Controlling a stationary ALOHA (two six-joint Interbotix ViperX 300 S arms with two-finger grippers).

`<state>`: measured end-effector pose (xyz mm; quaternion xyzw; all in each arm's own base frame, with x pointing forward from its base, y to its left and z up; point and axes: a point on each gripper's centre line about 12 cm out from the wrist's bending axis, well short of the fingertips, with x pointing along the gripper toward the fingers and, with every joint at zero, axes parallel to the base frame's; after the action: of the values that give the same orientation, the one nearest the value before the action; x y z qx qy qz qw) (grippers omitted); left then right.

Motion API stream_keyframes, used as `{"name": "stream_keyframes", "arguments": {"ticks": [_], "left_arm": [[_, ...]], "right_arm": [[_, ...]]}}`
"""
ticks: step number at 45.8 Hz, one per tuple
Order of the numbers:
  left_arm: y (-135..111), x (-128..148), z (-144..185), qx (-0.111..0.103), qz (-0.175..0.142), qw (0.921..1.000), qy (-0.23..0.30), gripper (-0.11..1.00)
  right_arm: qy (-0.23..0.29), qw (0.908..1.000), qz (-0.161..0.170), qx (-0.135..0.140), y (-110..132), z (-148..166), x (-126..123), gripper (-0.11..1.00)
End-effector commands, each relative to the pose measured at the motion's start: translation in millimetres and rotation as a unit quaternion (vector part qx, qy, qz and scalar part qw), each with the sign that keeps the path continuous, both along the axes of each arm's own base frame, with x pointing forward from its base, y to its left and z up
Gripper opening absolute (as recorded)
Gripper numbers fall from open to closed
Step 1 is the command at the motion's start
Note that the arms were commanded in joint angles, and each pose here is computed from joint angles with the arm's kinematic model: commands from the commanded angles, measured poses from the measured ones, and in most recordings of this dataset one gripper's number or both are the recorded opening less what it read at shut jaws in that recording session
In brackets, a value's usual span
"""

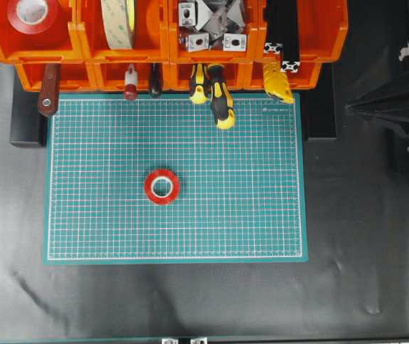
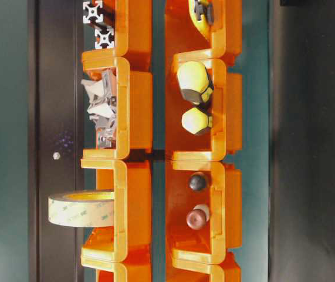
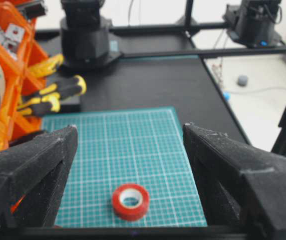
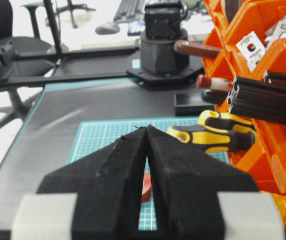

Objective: Pick vinyl tape from container rack with left arm.

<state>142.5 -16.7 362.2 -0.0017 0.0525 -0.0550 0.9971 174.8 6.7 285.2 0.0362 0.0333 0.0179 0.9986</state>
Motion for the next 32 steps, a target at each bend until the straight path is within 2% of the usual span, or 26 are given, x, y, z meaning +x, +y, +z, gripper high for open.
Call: {"name": "stream_keyframes", "arguments": {"ticks": [1, 32], "left_arm": [[-0.1, 0.7, 4.7, 0.0, 0.0, 1.0, -0.008, 0.81], [-0.6, 3.0, -1.5, -0.002, -0.001, 1.0, 0.003, 0.81]], "right_arm": [[-0.013, 0.9999, 0.001, 0.0, 0.3, 6.4, 1.4, 0.0], [-0.014, 0.9999, 0.001, -0.002, 0.3, 6.6, 1.4, 0.0]]}}
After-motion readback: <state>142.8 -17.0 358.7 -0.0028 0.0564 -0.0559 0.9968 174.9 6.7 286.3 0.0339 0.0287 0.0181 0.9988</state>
